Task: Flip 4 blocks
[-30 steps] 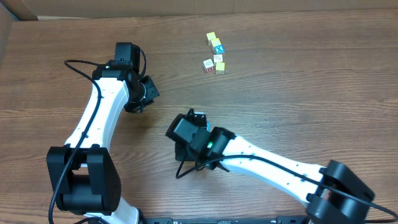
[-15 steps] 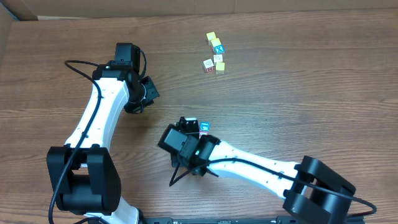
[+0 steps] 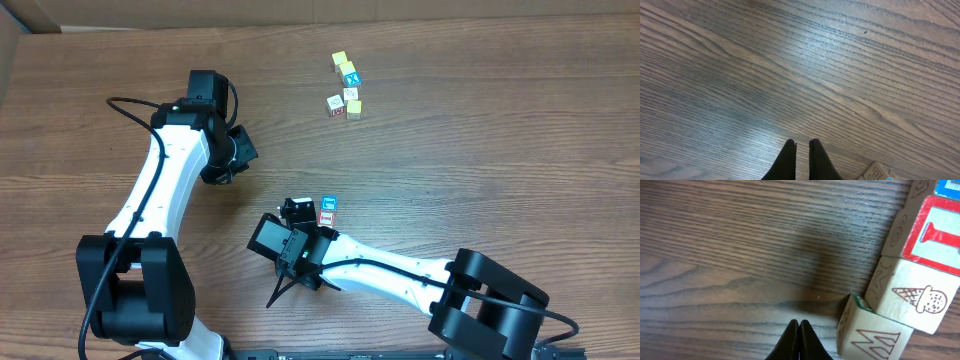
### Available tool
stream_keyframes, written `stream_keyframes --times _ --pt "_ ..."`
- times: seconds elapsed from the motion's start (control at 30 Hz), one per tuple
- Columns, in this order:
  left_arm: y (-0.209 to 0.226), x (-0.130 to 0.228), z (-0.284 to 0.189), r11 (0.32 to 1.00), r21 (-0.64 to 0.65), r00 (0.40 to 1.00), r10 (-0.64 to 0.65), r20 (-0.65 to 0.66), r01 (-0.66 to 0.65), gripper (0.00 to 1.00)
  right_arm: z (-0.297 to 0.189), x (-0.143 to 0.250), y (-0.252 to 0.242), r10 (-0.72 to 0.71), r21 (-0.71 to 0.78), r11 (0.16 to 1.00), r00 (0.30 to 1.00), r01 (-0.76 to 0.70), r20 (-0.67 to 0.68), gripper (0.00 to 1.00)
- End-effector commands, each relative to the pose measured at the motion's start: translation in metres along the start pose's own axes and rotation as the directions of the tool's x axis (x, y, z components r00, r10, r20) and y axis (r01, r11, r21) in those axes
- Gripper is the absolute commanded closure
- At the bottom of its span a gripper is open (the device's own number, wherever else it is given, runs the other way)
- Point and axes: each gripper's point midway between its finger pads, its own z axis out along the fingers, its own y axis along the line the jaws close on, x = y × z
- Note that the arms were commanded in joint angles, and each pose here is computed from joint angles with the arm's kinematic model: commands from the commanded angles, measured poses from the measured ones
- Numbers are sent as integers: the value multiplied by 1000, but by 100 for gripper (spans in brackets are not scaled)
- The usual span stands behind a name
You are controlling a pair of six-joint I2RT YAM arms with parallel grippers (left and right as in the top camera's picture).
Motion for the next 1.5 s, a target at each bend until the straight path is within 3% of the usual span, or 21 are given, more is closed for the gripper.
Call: stream_keyframes --times 0.0,1.0,1.13,1.2,1.3,1.47 --pt "2 3 4 999 -20 999 33 -10 -33 96 -4 -12 4 -3 4 1000 999 3 49 96" --pt "1 4 4 999 -16 999 38 -13 -38 96 -10 -20 -9 7 61 998 999 -10 52 96" --pt "-12 6 5 993 18 993 117 -6 -117 96 -33 -29 -1 15 41 999 998 -17 57 96" --pt "-34 10 4 970 99 975 224 3 -223 96 -51 -34 0 44 36 998 997 -46 61 96" --pt "-68 20 2 905 204 926 374 39 -374 96 -71 -33 -11 141 51 988 988 -144 55 96" --pt "-100 40 13 824 229 852 519 61 -518 96 -81 -17 -46 354 166 922 935 -351 11 96"
